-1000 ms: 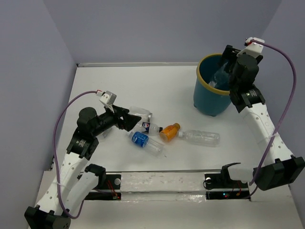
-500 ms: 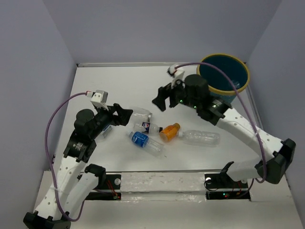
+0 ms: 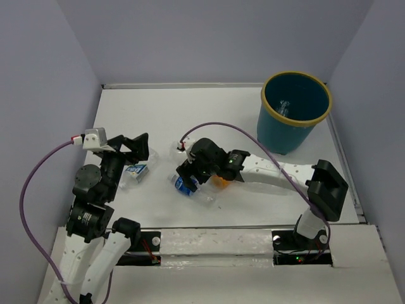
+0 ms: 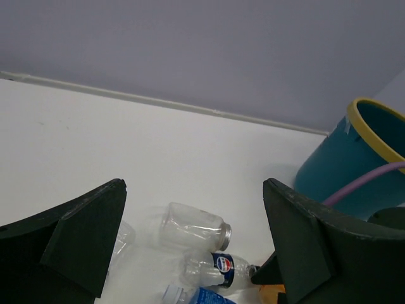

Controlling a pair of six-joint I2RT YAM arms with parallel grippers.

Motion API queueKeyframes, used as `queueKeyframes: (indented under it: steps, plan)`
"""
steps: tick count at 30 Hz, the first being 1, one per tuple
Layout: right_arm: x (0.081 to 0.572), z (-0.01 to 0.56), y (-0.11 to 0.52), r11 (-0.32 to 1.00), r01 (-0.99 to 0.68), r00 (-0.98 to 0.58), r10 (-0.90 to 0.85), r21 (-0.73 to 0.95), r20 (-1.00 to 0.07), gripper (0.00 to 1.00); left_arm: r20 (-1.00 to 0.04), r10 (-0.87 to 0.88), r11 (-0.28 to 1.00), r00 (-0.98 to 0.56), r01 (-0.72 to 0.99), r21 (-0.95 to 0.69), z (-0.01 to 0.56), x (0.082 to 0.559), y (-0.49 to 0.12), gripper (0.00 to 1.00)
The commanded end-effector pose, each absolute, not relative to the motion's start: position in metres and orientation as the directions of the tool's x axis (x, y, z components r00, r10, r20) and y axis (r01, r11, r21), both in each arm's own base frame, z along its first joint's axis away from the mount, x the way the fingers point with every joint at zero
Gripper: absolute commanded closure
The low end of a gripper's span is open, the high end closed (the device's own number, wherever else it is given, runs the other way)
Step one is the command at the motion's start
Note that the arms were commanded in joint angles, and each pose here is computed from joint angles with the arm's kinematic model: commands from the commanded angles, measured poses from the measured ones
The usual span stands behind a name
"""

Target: Put the plastic bottles in the bin

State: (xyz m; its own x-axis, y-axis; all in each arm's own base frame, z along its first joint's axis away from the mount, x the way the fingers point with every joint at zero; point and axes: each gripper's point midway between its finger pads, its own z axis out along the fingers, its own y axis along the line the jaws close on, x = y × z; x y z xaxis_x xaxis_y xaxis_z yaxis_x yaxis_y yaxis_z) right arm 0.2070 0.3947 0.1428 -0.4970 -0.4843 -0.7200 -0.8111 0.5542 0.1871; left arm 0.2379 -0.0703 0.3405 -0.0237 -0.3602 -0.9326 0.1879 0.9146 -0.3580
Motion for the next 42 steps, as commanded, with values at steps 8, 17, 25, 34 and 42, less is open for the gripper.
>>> queueKeyframes:
  steps: [8,17,25,34,42]
  plan:
    - [0.194,0.095,0.427,0.545,-0.833,-0.457,-0.579,0.096,-0.675,0.13,-0.926,-0.375,0.918,0.037,0.153,-0.365,0.343,0.242,-0.062,0.01]
    - [0.178,0.067,0.44,0.532,-0.846,-0.436,-0.642,0.042,-0.631,0.16,-0.927,-0.374,0.917,0.029,0.162,-0.365,0.341,0.243,-0.064,0.01]
    - [0.182,0.129,0.444,0.555,-0.829,-0.411,-0.533,0.06,-0.739,0.42,-0.928,-0.371,0.917,0.031,0.17,-0.361,0.341,0.24,-0.064,0.01]
    - [0.268,0.318,0.341,0.838,-0.518,-0.147,-0.284,-0.171,-0.947,0.48,-0.928,-0.371,0.913,0.03,0.194,-0.358,0.342,0.238,-0.068,0.01]
    - [0.387,0.451,0.13,0.995,0.1,0.125,-0.038,-0.025,-0.991,0.49,-0.941,-0.336,0.919,-0.036,0.207,-0.336,0.326,0.246,-0.077,0.01]
